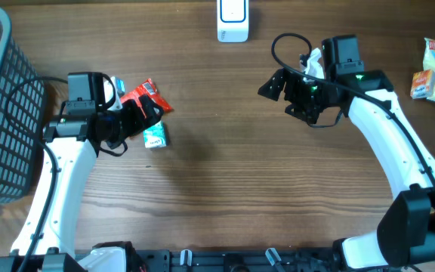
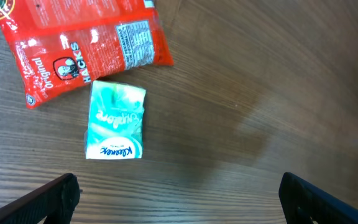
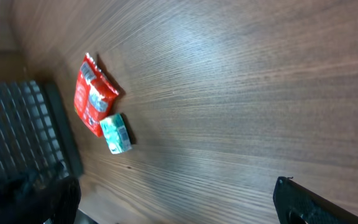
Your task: Scan the item barcode
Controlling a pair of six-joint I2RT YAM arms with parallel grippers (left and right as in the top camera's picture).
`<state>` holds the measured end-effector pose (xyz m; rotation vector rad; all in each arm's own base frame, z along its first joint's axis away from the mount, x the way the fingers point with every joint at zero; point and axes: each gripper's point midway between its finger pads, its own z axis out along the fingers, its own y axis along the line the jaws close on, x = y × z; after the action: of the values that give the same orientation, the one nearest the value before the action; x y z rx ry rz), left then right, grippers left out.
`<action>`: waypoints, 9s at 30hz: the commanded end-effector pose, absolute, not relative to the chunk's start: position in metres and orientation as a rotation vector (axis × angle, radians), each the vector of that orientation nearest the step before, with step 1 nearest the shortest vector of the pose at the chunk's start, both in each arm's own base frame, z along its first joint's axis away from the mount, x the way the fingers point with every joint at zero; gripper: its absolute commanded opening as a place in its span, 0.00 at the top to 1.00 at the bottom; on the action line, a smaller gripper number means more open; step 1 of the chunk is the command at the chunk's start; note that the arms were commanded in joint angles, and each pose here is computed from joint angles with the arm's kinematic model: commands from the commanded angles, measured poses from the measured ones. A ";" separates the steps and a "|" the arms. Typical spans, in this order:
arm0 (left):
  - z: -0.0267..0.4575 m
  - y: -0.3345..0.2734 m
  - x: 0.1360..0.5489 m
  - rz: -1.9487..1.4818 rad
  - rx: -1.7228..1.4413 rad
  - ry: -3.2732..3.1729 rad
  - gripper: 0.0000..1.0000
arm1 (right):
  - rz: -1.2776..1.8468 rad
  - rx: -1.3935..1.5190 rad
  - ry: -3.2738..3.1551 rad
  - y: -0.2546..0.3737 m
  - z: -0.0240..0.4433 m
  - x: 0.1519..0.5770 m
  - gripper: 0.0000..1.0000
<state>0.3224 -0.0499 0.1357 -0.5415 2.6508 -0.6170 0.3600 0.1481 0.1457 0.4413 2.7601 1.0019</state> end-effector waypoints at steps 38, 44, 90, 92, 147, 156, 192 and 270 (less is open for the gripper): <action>0.046 -0.046 0.305 -0.179 -0.549 2.637 0.12 | 0.535 0.682 2.705 0.095 0.119 0.384 0.00; 0.031 -0.050 0.313 -0.196 -0.542 2.652 0.43 | 0.571 0.708 2.679 0.098 0.122 0.389 0.00; 0.138 -0.145 0.318 -0.832 -0.272 2.504 0.00 | 0.601 0.225 2.946 0.163 0.085 0.343 0.00; 0.139 -0.117 0.317 -0.726 -0.432 2.495 0.00 | 0.611 0.169 2.951 0.177 0.082 0.340 0.00; 0.089 -0.023 0.268 -0.136 -0.879 2.642 0.00 | 0.441 -0.515 2.886 0.261 0.036 0.330 0.46; 0.089 -0.023 0.269 -0.138 -0.878 2.638 0.00 | 0.482 -0.394 3.012 0.262 0.009 0.315 0.81; 0.078 -0.066 0.254 -0.376 -0.798 2.758 0.15 | 0.784 -0.782 2.721 0.309 0.073 0.308 0.34; 0.069 -0.062 0.251 -0.324 -0.786 2.761 0.01 | 0.924 -0.822 3.063 0.278 0.018 0.254 0.65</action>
<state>0.2527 -0.0648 0.0733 -0.7826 2.7514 -0.3545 0.2670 0.2713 0.0165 -0.8188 3.0415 0.8046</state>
